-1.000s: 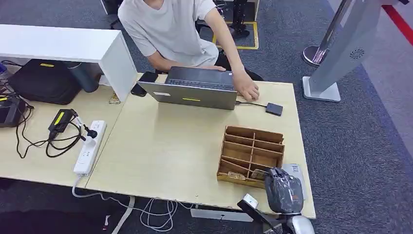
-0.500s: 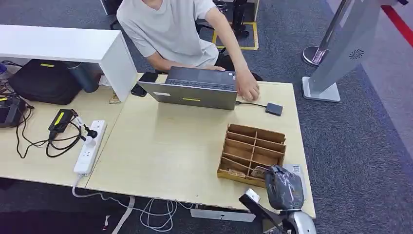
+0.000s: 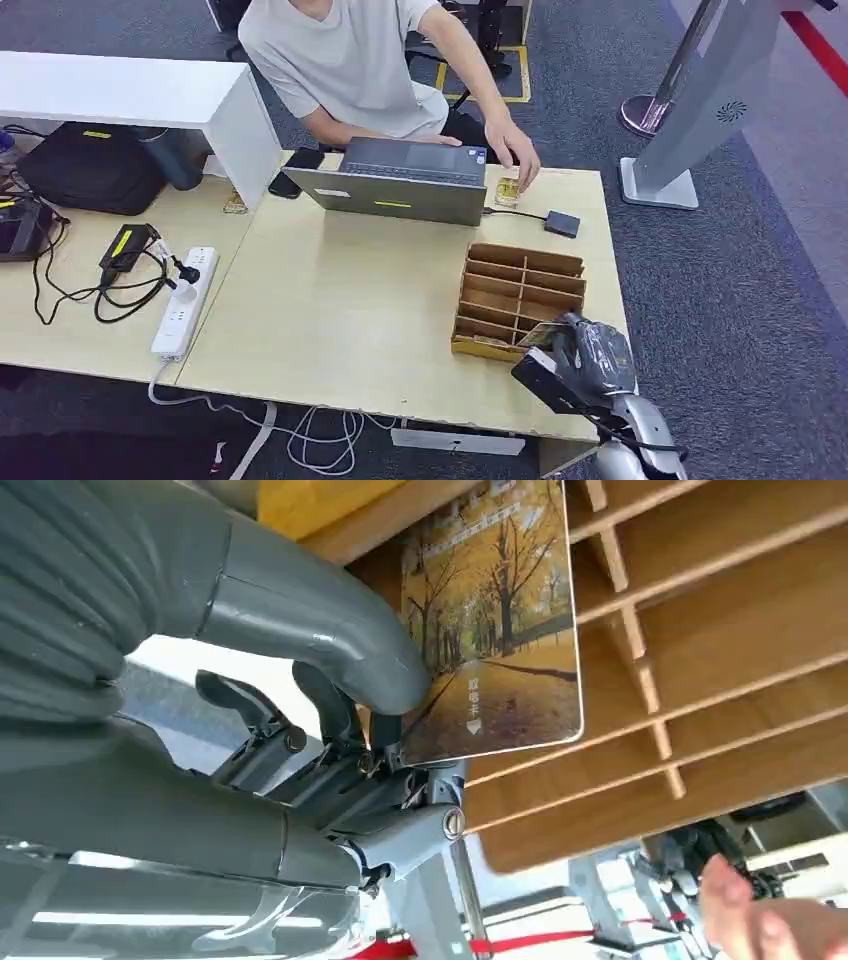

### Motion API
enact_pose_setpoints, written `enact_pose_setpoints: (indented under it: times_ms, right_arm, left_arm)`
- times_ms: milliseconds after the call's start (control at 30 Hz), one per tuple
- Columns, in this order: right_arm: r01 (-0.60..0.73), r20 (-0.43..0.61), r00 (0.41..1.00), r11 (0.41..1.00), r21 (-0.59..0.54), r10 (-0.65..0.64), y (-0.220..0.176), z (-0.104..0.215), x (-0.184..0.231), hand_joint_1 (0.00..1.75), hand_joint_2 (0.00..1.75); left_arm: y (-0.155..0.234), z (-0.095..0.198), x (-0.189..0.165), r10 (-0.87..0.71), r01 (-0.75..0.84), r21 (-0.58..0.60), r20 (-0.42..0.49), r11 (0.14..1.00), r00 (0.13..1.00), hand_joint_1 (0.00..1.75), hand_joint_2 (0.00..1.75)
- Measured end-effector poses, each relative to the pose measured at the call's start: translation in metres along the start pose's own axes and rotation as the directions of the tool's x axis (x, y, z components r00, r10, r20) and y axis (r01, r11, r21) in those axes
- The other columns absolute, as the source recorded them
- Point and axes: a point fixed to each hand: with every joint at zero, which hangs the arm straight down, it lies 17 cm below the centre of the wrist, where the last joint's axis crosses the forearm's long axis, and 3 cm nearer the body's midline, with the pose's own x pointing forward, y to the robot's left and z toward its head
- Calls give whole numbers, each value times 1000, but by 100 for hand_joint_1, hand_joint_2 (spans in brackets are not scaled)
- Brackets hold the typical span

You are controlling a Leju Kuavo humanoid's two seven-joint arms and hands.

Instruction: Pass the card to the sensor for recognition and then transmit it.

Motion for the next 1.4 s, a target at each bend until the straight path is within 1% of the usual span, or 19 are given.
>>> enact_pose_setpoints:
  times_ms: [233, 400, 633, 867, 1067, 1167, 1267, 1400]
  right_arm:
    - [-33, 5, 999, 999, -34, 33, -24, -19, -1, 175, 175]
    - [-67, 12, 998, 995, -80, 68, -46, -36, 3, 175, 175]
    - [-103, 18, 994, 981, -163, 107, -93, -72, 12, 175, 175]
    - [-116, 19, 992, 968, -223, 123, -137, -108, 26, 175, 175]
    - [-129, -8, 991, 955, -268, 132, -169, -133, 30, 175, 175]
    - [-127, -28, 992, 946, -298, 124, -185, -144, 27, 175, 175]
    - [-89, -38, 996, 943, -320, 81, -196, -154, 26, 175, 175]
    - [-59, -41, 998, 941, -333, 49, -201, -161, 29, 175, 175]
  left_arm:
    - [0, 0, 0, 2, -2, 0, -1, 1000, 1000, 0, 175]
    - [0, 0, 0, 1, -1, 0, -1, 1000, 1000, 0, 175]
    - [0, 0, 0, -4, 4, 0, 2, 1000, 1000, 0, 175]
    - [0, 0, 2, -22, 22, 1, 12, 1000, 1000, 0, 175]
    - [0, 0, 1, -46, 46, 2, 9, 999, 999, 0, 175]
    - [1, 0, 1, -59, 59, 3, 11, 998, 998, 0, 175]
    - [1, 0, 2, -66, 66, 4, 15, 998, 998, 0, 175]
    - [1, 0, 2, -69, 69, 4, 17, 998, 997, 0, 175]
